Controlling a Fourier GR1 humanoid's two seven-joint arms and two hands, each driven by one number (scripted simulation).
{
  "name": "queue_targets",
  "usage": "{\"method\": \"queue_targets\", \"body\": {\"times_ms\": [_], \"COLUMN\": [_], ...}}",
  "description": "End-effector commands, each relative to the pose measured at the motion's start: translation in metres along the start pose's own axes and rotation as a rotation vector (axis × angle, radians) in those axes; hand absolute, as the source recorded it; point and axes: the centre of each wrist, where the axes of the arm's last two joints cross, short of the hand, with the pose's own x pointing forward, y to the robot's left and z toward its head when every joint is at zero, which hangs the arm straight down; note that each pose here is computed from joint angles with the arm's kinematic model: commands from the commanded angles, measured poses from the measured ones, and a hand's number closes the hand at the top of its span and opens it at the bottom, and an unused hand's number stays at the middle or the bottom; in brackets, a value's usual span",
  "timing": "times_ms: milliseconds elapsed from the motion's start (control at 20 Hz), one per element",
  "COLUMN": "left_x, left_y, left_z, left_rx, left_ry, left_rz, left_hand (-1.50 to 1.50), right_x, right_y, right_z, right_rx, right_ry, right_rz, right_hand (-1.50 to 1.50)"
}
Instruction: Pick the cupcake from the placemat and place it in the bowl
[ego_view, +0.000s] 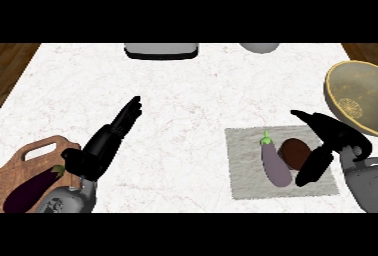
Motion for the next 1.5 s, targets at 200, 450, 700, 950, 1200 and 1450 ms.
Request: {"method": "queue_targets", "body": {"times_ms": [200,450,700,950,1200,1450], "left_x": [0.005,0.015,0.002,0.013,0.016,-0.007], "left_y": [0.004,0.0,0.005,-0.007,-0.012,-0.003], "left_z": [0.0,0.003,-0.005,0.017,-0.01,0.013], "left_rx": [0.015,-0.008,0.014,0.001,0.0,0.005], "left_ry": [0.003,0.001,-0.007,-0.003,0.005,0.0], "left_rz": [-0.011,-0.014,0.011,0.005,-0.012,-0.001], "left_hand": [0.0,0.0,0.0,0.0,0.0,0.0], "right_x": [0.0,-0.01,-0.01,-0.036,-0.051,-0.047], "right_y": [0.029,0.032,0.046,0.051,0.059,0.053], "right_z": [0.011,-0.023,-0.025,-0.035,-0.055,-0.056], "right_rx": [-0.117,-0.141,-0.151,-0.109,-0.123,-0.12], "right_ry": [0.049,0.102,0.134,0.149,0.139,0.102], "right_rz": [0.044,0.111,0.055,0.05,0.05,0.046], "right_hand": [-1.5,-1.5,-1.5,-1.5,-1.5,-1.5]}}
